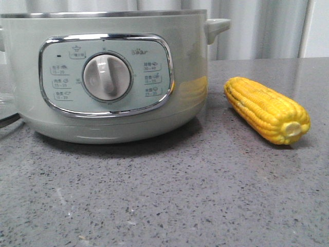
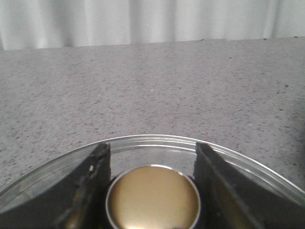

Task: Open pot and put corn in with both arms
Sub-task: 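Set the glass lid on the table beside the pot, release, then lower the right gripper onto the yellow corn cob and grasp it, then lift the corn cob and carry it over the open pot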

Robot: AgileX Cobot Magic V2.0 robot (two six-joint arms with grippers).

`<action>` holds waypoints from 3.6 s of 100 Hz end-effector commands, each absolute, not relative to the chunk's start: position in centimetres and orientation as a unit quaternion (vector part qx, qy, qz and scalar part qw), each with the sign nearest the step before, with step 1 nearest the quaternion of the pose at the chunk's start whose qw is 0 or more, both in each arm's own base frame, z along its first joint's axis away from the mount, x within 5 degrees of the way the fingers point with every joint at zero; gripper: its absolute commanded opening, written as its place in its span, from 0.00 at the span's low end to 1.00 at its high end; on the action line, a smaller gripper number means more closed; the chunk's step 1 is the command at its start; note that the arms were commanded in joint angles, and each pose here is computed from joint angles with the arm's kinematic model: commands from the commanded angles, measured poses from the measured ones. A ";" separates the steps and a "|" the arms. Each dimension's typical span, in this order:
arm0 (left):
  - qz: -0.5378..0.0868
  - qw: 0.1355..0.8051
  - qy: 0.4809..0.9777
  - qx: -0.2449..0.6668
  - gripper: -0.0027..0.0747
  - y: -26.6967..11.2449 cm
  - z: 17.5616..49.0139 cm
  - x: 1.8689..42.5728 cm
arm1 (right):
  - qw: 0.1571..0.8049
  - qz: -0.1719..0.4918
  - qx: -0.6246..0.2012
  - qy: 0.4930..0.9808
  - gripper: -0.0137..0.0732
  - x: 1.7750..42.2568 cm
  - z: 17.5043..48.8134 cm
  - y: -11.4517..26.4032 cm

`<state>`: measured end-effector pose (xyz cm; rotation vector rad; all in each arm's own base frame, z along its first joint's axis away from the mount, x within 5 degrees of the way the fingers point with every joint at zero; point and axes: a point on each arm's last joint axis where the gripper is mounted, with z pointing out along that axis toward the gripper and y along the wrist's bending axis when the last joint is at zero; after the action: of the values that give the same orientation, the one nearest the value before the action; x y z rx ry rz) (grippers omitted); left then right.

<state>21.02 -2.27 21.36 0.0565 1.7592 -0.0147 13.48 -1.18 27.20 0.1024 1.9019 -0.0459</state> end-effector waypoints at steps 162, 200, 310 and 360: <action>-0.029 0.823 0.565 0.044 0.54 -1.9 33.0 14.0 | 0.407 0.096 -0.043 0.907 0.55 18.7 35.0 3.5; -0.031 0.846 0.531 0.041 0.54 -1.7 35.1 12.9 | 0.293 0.137 -0.086 0.942 0.55 25.5 31.6 8.4; -0.031 0.854 0.519 0.039 0.54 -1.7 35.3 12.8 | 0.222 0.124 -0.085 0.963 0.18 27.4 28.4 8.7; -0.031 0.854 0.519 0.039 0.54 -1.7 35.3 12.8 | 0.368 0.109 -0.030 0.923 0.18 23.4 39.6 3.5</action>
<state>13.20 -1.67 33.50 0.0922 1.2001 -0.0569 24.46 3.64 35.52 -0.0655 2.5323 0.2717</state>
